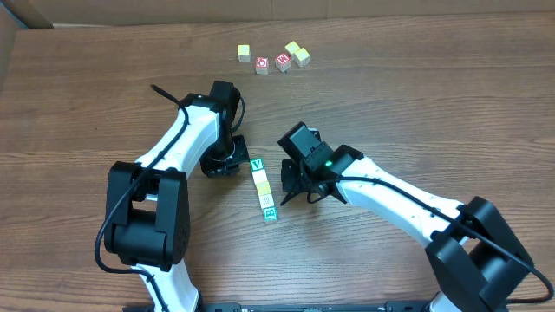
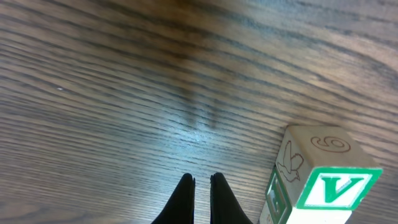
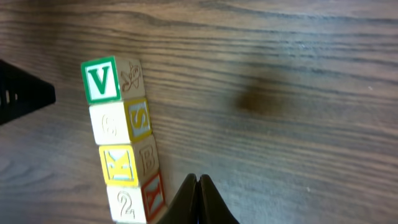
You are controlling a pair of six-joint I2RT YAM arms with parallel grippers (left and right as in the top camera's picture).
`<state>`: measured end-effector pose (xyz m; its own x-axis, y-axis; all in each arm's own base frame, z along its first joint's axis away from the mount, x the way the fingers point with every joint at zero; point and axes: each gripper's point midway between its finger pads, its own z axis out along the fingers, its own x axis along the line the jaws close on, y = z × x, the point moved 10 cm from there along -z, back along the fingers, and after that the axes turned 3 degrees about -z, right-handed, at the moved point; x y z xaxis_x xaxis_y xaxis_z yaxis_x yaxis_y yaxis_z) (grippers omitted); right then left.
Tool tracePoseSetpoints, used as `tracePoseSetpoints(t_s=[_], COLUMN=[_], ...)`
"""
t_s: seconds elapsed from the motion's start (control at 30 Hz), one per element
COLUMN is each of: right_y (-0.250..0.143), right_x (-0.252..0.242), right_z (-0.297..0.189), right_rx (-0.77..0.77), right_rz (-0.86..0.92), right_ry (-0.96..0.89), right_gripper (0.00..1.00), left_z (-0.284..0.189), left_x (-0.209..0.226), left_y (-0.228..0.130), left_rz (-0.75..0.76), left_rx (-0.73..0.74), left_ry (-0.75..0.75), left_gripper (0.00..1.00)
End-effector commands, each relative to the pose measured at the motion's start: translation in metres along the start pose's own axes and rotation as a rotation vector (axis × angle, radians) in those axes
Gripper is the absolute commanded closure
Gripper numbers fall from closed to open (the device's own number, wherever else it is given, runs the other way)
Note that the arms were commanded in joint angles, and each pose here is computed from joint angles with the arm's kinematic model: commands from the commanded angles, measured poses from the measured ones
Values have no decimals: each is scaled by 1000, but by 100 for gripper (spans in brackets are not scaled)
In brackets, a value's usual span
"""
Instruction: Flip 5 blocks
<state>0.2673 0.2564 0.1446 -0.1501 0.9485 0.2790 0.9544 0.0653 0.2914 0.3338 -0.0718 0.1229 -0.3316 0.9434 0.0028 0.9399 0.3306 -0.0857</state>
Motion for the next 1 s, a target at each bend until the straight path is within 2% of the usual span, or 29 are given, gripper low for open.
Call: tracePoseSetpoints(t_s=[0.0, 0.3, 0.43, 0.97], right_y=[5, 12, 15, 16], right_x=[0, -7, -12, -17], right_z=[1, 0, -1, -1], right_rx=[-38, -103, -103, -95], right_rz=[-17, -7, 7, 16], right_ry=[-31, -103, -110, -122], right_gripper=[96, 96, 96, 96], left_z=[8, 25, 26, 25], left_x=[-4, -13, -21, -23], left_y=[-8, -17, -19, -18], left_rz=[58, 123, 145, 226], left_rx=[26, 5, 6, -8], left_ry=[-22, -47, -87, -91], left_gripper=[96, 96, 96, 96])
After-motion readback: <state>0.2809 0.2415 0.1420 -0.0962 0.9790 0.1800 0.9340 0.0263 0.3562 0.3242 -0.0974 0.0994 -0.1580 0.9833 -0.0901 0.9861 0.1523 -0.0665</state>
